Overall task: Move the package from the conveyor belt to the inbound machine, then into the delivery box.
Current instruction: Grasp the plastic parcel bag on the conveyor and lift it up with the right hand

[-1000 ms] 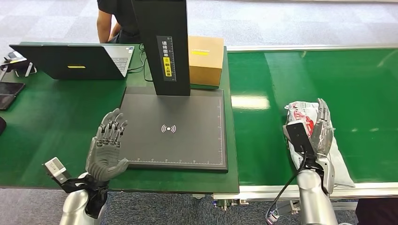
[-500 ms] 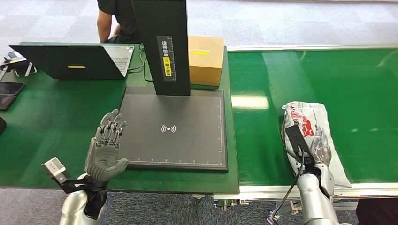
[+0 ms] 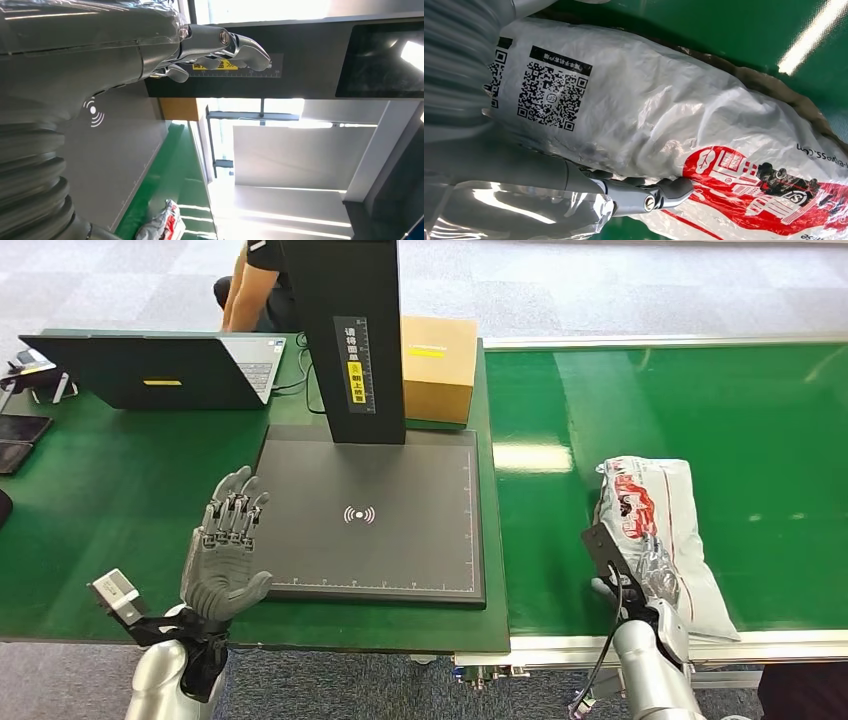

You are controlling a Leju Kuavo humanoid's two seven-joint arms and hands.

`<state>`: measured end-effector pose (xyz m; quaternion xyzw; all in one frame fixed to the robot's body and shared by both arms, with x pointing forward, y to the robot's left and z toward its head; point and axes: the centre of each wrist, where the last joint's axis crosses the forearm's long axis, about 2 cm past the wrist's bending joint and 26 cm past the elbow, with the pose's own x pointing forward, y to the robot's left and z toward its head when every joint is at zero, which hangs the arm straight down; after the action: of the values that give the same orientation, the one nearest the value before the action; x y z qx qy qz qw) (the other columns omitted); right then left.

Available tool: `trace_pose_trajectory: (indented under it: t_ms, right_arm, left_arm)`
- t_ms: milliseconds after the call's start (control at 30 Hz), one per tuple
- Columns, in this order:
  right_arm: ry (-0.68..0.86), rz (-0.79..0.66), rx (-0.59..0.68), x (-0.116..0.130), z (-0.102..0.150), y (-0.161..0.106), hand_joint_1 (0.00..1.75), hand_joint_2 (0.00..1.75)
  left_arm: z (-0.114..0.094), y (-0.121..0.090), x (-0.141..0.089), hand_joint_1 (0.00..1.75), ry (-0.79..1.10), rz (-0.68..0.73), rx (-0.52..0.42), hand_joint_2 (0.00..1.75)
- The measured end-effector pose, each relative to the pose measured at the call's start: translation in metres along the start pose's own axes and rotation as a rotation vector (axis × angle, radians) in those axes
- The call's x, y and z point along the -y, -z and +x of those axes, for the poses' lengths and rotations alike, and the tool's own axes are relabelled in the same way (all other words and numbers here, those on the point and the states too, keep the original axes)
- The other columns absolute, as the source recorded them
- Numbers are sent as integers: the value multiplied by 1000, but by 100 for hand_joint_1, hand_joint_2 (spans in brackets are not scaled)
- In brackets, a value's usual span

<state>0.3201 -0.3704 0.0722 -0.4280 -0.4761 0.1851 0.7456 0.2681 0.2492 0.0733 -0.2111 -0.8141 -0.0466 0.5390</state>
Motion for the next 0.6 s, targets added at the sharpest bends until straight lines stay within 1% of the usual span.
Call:
trace_pose_trajectory:
  t_ms: [600]
  right_arm:
    - [-8,13,-13,-6,0,-2,0,175]
  left_arm:
    - [0,0,0,0,-2,1,0,175]
